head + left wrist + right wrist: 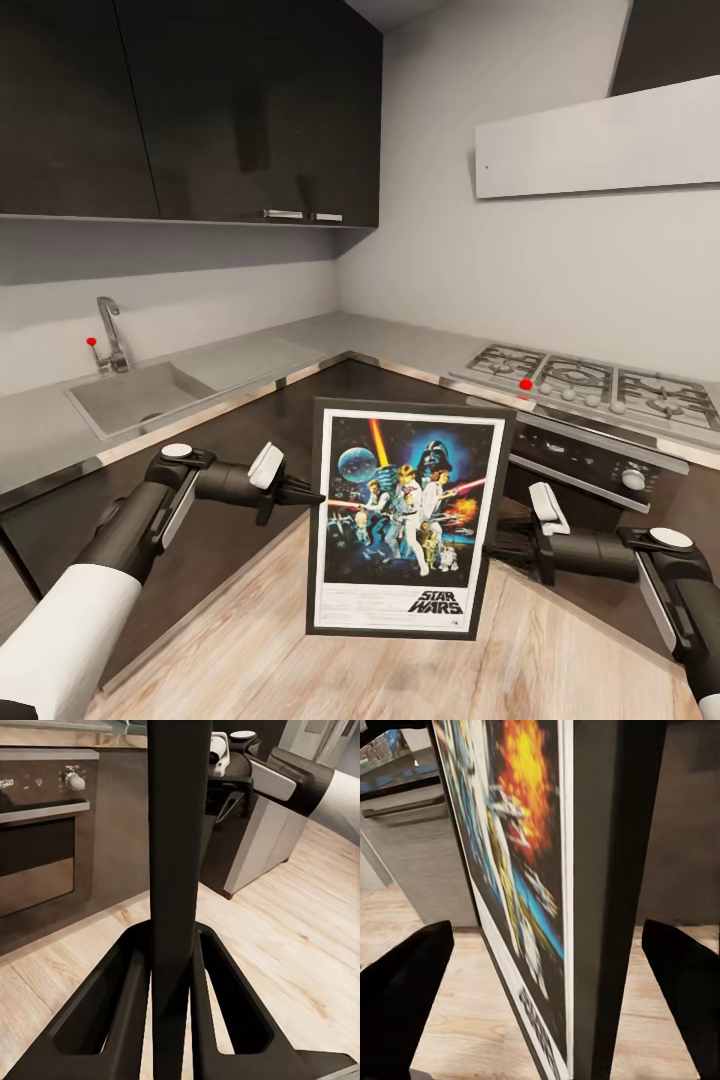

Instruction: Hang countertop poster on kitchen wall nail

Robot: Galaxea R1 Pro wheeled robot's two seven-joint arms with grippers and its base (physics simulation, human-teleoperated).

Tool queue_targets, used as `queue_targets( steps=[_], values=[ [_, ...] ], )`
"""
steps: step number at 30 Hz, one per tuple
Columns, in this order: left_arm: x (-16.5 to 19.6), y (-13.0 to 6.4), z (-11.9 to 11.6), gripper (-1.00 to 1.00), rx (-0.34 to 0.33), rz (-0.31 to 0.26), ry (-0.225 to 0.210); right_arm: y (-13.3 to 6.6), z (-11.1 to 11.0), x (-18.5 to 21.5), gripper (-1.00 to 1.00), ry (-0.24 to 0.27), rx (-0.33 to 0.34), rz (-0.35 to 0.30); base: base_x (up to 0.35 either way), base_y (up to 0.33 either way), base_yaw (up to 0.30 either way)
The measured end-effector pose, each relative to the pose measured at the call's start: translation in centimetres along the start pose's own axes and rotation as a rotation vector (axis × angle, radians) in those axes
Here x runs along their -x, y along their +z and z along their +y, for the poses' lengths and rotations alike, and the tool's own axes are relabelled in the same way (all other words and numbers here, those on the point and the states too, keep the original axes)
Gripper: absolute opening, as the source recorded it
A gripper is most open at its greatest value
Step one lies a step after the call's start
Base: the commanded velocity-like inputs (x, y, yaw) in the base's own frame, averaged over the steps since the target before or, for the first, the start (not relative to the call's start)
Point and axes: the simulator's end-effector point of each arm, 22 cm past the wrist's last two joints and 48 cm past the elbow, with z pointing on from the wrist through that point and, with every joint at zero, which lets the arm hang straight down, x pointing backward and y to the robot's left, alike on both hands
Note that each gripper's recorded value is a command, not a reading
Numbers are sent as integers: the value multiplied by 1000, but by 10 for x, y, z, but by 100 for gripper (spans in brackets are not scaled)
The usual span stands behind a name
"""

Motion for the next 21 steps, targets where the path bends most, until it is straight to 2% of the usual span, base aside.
queue_targets(
  steps=[11, 12, 21],
  values=[
    [0, 0, 0, -100, -5, -6, 2, 0, -2, -1, -100, -5, -9, 3, 0, 0, 0],
    [-1, 0, 0, 100, -5, -6, 2, 0, -2, -1, -100, -5, -9, 3, 0, 0, 0],
    [-3, -1, 2, 100, 3, 1, -9, 0, 0, 0, -100, -8, 0, 0, 0, 0, 0]
  ],
)
